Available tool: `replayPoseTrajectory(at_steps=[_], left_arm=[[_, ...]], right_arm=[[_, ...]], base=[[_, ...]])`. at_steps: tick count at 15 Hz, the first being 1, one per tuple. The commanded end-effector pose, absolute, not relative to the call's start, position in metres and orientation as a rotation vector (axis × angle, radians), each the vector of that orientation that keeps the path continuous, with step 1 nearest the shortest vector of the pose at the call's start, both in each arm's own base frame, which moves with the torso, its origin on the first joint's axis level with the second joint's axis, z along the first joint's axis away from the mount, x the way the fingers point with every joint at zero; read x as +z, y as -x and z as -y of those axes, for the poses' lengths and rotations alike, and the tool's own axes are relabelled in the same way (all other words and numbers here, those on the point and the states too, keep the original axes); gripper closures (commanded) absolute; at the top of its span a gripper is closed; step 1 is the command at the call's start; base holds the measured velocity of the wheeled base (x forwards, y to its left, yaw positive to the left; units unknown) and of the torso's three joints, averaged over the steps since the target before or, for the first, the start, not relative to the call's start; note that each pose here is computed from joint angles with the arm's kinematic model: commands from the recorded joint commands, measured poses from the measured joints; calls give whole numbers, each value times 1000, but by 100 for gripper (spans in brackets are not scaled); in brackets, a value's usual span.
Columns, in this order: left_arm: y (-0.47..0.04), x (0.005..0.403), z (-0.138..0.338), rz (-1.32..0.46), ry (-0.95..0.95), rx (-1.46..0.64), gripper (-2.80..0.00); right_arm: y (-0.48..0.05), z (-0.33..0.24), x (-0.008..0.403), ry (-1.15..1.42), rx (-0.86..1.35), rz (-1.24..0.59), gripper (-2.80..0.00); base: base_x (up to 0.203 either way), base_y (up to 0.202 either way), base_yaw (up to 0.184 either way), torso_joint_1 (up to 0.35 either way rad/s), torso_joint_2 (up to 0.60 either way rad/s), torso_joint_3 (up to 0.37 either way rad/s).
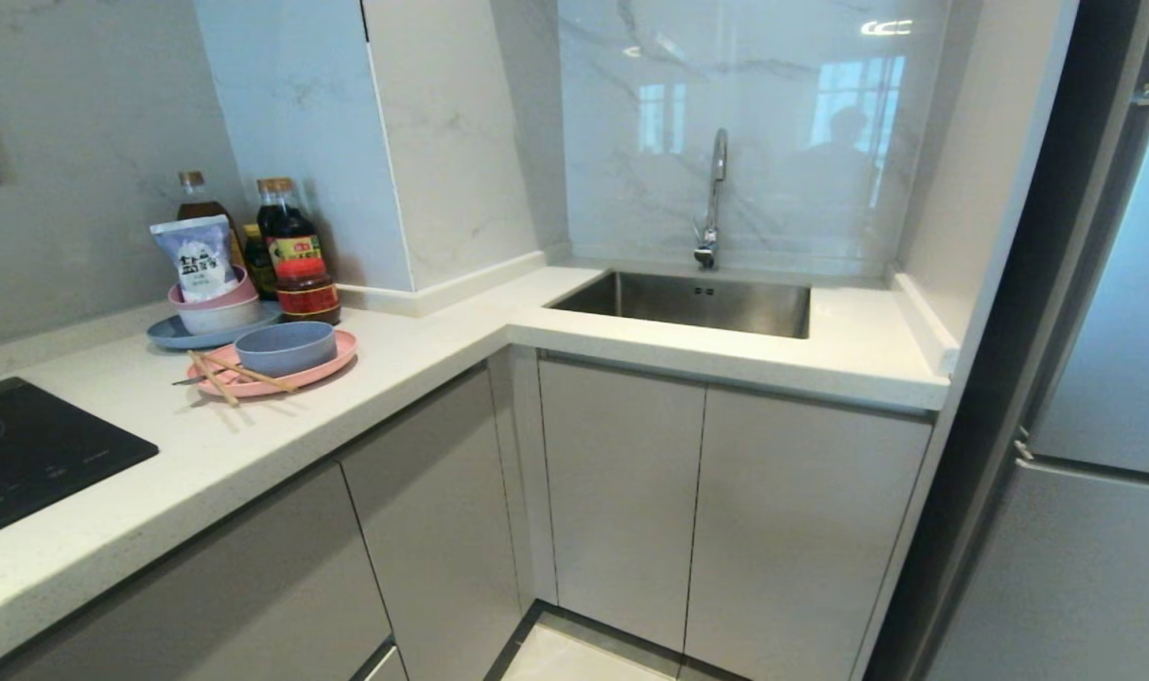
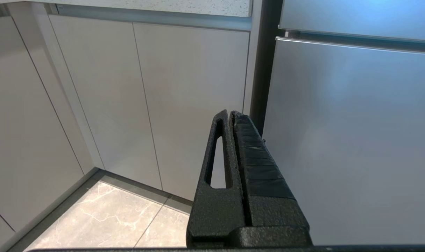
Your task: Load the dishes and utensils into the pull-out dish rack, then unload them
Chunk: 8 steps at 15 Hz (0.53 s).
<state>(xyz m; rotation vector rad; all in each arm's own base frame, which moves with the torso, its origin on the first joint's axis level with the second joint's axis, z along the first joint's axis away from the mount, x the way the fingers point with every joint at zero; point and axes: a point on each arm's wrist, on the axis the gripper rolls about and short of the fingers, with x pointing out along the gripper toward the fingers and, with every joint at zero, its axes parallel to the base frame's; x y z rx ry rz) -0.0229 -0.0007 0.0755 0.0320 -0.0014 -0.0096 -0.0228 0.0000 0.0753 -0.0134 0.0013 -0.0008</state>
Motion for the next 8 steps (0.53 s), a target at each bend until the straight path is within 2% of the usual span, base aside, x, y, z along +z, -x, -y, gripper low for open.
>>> replayPoseTrajectory(at_steps=[1,8], left_arm=[[23,75,1,2,-32,-9,0],[23,75,1,2,-32,-9,0]], right_arm=[[23,0,75,14,0,-2,0],[23,0,75,14,-1,-2,0]], base=[[0,0,0,0,0,0],[0,0,0,0,0,0]])
